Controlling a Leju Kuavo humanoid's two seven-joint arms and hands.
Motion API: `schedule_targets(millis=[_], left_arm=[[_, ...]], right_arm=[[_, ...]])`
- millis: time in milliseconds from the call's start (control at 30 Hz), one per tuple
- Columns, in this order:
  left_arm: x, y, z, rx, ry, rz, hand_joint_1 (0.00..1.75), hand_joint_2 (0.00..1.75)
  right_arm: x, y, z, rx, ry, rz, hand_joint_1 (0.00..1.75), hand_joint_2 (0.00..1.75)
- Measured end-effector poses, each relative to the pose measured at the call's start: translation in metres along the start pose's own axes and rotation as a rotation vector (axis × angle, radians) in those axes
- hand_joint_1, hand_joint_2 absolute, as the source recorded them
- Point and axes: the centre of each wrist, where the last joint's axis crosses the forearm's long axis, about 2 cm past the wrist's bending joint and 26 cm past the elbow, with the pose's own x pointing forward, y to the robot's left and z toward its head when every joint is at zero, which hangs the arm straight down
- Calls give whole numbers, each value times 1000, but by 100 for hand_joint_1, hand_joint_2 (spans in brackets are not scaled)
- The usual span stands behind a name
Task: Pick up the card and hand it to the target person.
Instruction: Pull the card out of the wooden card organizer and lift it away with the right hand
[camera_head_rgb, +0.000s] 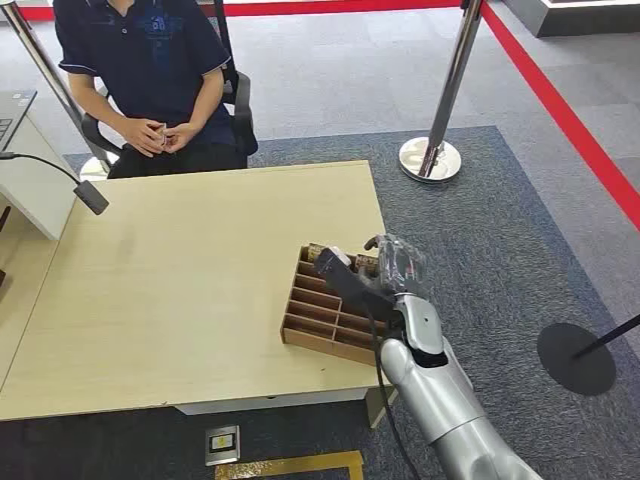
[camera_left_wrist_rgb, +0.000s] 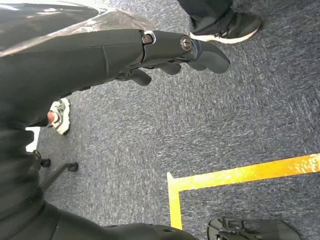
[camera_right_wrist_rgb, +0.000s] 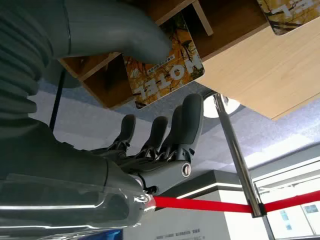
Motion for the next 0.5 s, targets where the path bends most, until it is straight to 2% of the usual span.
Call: schedule_targets(millis=[100, 333, 500], left_arm=[[0, 0, 0, -1, 1, 0, 0, 175], [0, 0, 0, -1, 3, 0, 0, 175], [0, 0, 0, -1, 2, -1, 0, 175]], right_arm=[[0, 1, 0, 6, -1, 6, 88, 175], [2, 5, 2, 19, -6, 14, 127, 175], [2, 5, 2, 25, -9, 17, 131, 175]])
